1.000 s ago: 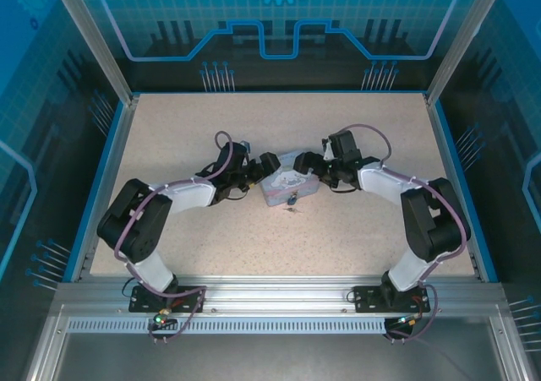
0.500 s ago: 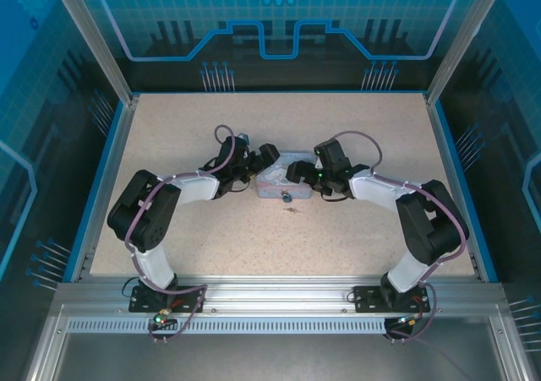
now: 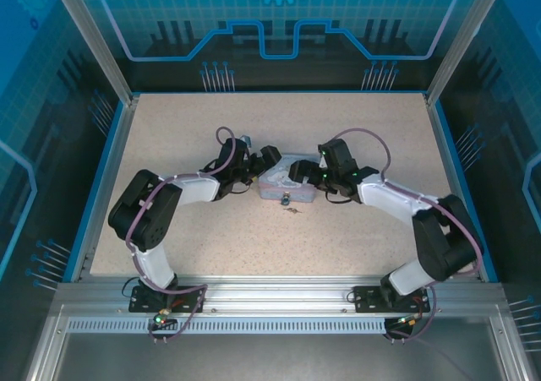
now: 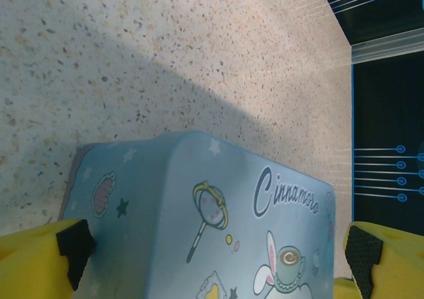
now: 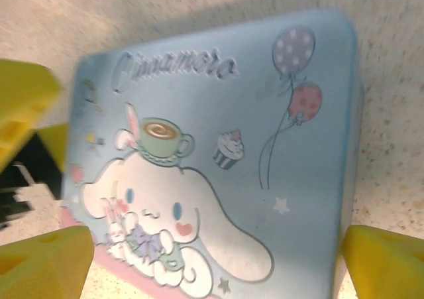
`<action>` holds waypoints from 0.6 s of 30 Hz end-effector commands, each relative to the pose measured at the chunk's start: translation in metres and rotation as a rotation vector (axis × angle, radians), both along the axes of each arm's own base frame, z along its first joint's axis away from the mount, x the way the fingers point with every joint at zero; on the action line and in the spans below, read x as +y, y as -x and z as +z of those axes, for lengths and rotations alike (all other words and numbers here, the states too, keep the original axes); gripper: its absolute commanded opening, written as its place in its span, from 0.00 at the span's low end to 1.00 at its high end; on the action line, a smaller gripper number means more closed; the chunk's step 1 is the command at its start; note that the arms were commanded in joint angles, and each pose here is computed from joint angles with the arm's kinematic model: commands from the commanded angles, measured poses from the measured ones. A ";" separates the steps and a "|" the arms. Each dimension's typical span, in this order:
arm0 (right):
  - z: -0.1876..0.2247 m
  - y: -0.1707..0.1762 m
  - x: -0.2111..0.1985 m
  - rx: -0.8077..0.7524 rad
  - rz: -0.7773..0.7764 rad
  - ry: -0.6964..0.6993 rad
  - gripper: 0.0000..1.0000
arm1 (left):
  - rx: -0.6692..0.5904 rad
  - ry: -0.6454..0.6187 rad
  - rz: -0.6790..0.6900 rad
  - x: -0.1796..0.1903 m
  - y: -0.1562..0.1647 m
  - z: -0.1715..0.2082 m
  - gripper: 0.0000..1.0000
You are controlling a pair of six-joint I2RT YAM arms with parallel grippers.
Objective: Unlock a padlock with a key
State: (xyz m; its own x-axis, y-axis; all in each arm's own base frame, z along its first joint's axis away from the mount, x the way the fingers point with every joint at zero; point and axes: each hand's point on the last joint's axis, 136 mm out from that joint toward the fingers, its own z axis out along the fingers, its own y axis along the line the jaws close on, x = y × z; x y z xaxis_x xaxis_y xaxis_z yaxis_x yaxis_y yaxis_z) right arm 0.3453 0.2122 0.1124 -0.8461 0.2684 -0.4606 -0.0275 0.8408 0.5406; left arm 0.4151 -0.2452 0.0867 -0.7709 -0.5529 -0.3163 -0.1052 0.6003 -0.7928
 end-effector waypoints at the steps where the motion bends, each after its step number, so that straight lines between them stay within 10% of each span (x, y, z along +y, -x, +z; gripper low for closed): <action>1: 0.007 0.016 -0.011 -0.042 0.051 0.075 0.97 | -0.023 0.030 -0.023 0.000 0.006 0.011 0.99; 18: -0.024 0.077 0.035 0.041 0.321 0.051 0.79 | -0.060 -0.066 0.098 0.065 0.028 0.034 0.99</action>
